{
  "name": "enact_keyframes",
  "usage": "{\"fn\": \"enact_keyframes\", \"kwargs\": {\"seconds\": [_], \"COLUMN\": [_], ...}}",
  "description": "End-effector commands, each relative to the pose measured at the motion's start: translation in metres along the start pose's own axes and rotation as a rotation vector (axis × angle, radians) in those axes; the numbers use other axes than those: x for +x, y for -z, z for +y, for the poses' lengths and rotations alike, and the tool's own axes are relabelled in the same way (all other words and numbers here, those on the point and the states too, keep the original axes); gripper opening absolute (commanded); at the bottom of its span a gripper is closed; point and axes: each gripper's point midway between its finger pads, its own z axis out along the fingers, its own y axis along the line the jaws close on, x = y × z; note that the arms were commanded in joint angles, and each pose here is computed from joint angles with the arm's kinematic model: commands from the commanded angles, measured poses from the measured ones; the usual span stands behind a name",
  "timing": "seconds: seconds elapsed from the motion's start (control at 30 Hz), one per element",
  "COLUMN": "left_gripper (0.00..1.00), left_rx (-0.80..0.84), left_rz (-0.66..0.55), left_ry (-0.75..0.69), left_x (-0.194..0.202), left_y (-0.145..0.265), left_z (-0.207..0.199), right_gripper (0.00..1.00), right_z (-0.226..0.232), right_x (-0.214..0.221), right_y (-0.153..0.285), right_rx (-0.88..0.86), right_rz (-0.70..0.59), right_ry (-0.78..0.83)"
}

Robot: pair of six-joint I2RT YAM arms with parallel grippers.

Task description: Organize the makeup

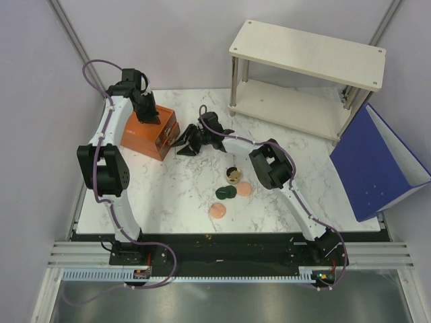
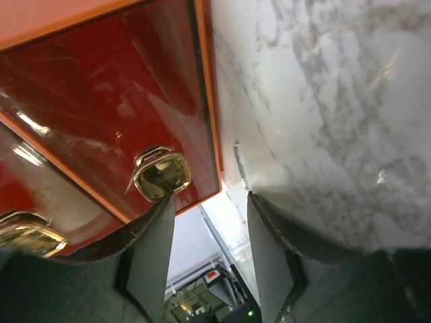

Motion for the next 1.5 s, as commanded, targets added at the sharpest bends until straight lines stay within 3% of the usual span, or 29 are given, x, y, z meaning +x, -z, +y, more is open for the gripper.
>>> {"fn": "enact_keyframes", "kwargs": {"seconds": [0.0, 0.9, 1.47], "left_gripper": [0.02, 0.02, 0.02], "left_rx": [-0.061, -0.044, -0.033], "left_rz": [0.189, 0.225, 0.223], "left_ry": [0.021, -0.016, -0.032], "left_x": [0.05, 0.057, 0.053], "left_y": [-0.012, -0.022, -0.026], "left_z": [0.015, 0.017, 0.016], "right_gripper": [0.54, 0.56, 0.48], "right_z": [-0.006, 0.046, -0.009], "right_x": [-0.018, -0.027, -0.02], "right_y": [-0.009, -0.011, -0.011], "right_rx": [0.031, -0.22, 0.117], "right_rz": [-0.086, -0.09, -0.131], "right_ry": [-0.041, -0.048, 0.053]}}
